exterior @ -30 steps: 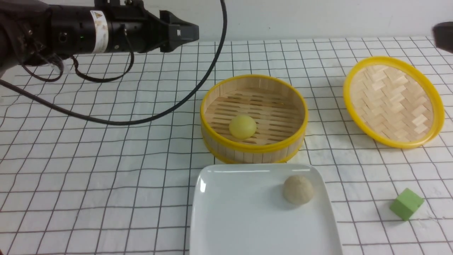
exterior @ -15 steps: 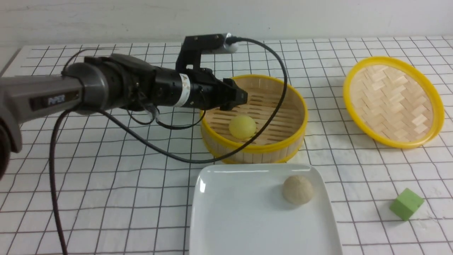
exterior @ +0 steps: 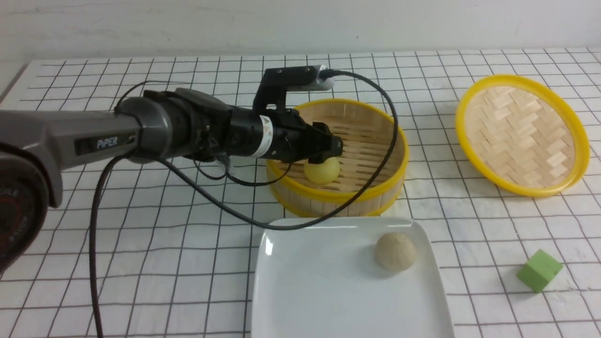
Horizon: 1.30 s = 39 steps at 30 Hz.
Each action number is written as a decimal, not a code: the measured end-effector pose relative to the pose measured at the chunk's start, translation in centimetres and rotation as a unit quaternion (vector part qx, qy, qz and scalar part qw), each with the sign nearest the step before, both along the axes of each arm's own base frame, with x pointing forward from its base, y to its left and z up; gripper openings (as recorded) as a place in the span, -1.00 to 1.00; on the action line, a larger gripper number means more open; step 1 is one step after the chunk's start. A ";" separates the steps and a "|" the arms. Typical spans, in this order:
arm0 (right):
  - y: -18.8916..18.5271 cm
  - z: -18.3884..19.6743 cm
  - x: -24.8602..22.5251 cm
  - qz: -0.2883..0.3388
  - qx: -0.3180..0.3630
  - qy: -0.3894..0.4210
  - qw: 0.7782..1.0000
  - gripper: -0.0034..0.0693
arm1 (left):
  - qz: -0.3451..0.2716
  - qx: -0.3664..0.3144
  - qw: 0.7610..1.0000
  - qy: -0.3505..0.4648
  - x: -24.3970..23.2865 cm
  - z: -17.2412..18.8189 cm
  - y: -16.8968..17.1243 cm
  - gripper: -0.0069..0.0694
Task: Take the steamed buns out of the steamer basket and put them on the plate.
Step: Use the left arm to grab the steamed stuffed bun that is closest to it
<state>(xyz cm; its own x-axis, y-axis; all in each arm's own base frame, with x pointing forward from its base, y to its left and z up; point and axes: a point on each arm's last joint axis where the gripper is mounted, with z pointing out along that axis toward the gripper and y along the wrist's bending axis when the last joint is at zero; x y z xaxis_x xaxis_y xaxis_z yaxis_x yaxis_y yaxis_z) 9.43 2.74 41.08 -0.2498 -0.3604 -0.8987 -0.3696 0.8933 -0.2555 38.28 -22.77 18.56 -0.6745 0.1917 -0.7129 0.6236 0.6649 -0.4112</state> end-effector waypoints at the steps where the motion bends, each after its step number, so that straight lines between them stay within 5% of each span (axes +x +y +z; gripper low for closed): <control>1: 0.0 0.0 0.0 0.000 -0.001 0.000 1.000 0.62 | -0.005 0.002 1.000 -0.002 -0.3 0.0 -0.5 0.22; 21: -0.3 0.0 0.1 -0.011 -0.023 -0.006 1.000 0.62 | 0.008 0.014 1.000 -0.020 -0.2 0.1 -0.8 0.19; 39: -0.5 0.0 0.1 -0.016 -0.030 -0.008 0.999 0.62 | -0.018 -0.021 0.997 -0.072 -1.3 5.7 0.3 0.17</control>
<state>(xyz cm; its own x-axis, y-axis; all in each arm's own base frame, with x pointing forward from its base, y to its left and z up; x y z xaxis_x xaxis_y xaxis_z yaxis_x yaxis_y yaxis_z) 9.55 2.28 41.07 -0.2478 -0.4063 -0.8795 -0.3369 0.8873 -0.3150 37.01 -22.47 24.31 -0.5577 0.1816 -0.8099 0.7017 0.6244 -0.3432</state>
